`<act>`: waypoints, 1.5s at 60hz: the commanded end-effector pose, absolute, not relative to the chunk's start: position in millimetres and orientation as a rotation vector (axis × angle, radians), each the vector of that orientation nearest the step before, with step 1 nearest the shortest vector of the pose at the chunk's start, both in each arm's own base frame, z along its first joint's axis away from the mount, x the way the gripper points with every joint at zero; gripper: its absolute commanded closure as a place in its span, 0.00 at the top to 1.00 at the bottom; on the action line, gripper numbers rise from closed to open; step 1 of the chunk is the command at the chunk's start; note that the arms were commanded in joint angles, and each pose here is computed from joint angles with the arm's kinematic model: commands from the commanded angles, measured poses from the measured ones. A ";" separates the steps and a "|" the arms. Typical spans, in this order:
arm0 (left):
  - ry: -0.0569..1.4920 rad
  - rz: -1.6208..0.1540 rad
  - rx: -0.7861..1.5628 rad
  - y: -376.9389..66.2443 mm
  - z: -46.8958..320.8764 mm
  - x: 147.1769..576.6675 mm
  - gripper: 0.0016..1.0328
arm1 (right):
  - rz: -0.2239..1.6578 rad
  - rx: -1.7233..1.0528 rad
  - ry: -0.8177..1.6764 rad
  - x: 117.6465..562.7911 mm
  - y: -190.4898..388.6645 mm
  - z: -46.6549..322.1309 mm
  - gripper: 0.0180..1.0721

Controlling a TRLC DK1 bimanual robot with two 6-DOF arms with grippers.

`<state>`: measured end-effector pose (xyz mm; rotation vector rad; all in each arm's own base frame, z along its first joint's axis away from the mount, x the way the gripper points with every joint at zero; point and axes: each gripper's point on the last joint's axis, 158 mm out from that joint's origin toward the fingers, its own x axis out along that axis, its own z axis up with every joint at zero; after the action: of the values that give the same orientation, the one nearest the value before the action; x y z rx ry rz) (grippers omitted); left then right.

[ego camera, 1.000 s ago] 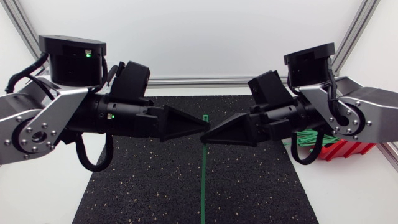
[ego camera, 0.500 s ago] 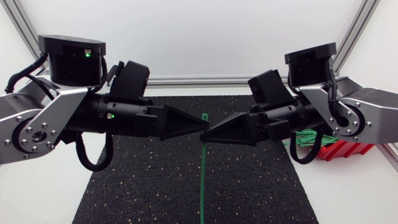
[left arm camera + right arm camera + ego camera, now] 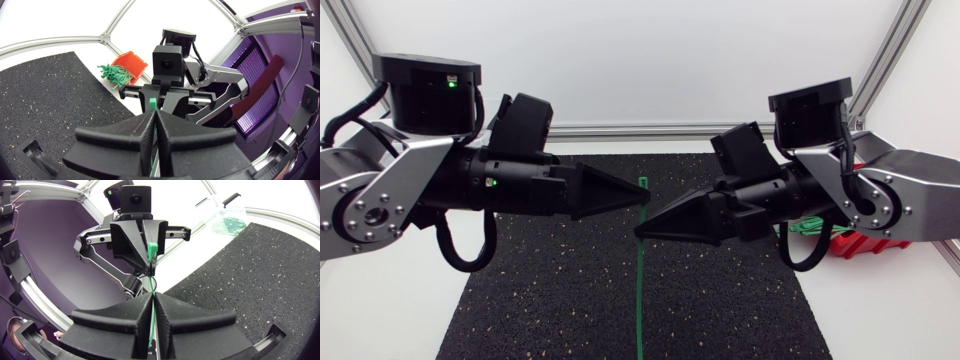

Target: Take a green cable tie from the red box, thread the tail through the head to close it, then place it in the transparent bin on the left.

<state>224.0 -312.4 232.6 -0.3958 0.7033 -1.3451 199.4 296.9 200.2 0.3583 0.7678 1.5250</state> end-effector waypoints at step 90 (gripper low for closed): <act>0.664 -1.341 -0.403 -312.6 237.0 231.7 0.15 | 1.491 0.404 0.761 205.3 289.4 201.8 0.06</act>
<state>228.3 -312.4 239.5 -0.3899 0.6575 -1.3511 209.3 292.5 206.3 0.3863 0.7449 1.4983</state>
